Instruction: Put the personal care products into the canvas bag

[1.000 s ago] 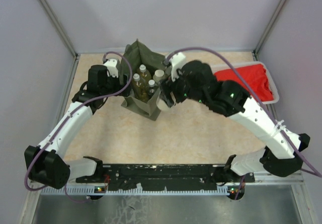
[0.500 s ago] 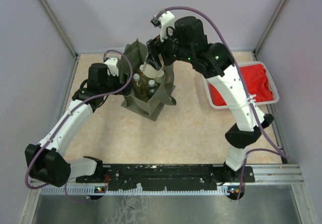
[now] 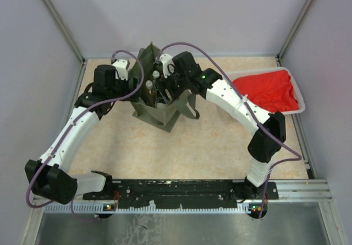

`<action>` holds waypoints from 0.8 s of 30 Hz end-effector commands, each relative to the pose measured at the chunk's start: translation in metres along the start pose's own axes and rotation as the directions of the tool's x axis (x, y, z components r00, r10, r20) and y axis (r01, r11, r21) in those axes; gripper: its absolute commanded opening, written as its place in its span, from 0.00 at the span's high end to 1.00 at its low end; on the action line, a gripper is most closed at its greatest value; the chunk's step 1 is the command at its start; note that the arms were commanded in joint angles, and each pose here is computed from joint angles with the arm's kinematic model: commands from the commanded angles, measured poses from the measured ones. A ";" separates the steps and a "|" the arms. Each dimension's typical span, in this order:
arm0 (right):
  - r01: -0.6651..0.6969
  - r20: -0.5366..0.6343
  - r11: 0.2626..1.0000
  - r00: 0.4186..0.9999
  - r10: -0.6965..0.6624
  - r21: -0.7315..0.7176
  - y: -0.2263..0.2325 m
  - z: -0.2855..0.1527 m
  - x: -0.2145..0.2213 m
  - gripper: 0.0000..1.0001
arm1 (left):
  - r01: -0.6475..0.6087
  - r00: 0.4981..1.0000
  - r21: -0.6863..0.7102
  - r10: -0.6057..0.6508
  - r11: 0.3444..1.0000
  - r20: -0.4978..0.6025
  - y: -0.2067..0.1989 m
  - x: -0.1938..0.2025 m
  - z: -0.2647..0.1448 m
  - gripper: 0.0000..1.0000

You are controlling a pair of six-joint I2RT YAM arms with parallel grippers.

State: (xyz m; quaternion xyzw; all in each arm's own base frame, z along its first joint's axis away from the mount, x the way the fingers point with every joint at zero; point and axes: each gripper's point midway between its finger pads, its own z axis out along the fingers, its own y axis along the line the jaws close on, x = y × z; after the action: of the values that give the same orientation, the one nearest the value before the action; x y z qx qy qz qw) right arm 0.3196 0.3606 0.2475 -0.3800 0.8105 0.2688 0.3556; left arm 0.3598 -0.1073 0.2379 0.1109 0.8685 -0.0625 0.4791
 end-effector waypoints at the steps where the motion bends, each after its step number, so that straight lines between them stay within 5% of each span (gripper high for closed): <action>1: 0.096 0.334 0.986 0.941 -0.044 -0.139 0.038 -0.035 -0.096 1.00 | -0.030 0.999 -0.051 0.031 0.998 0.009 0.011 -0.010 -0.013 0.00; 15: 0.146 0.308 0.957 0.949 -0.064 -0.252 0.083 0.008 -0.104 1.00 | -0.035 0.999 -0.042 0.035 0.999 0.013 0.010 -0.014 -0.017 0.00; 24: 0.131 0.206 0.983 0.973 -0.103 -0.130 0.063 0.048 -0.085 1.00 | -0.043 0.999 -0.042 0.044 0.998 0.016 0.010 -0.014 -0.021 0.00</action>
State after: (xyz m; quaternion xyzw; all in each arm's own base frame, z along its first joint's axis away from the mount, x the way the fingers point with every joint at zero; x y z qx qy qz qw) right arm 0.3196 0.4515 0.2411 -0.4236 0.7661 0.3326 0.3507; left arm 0.3528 -0.0950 0.2420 0.1161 0.8746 -0.0339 0.4694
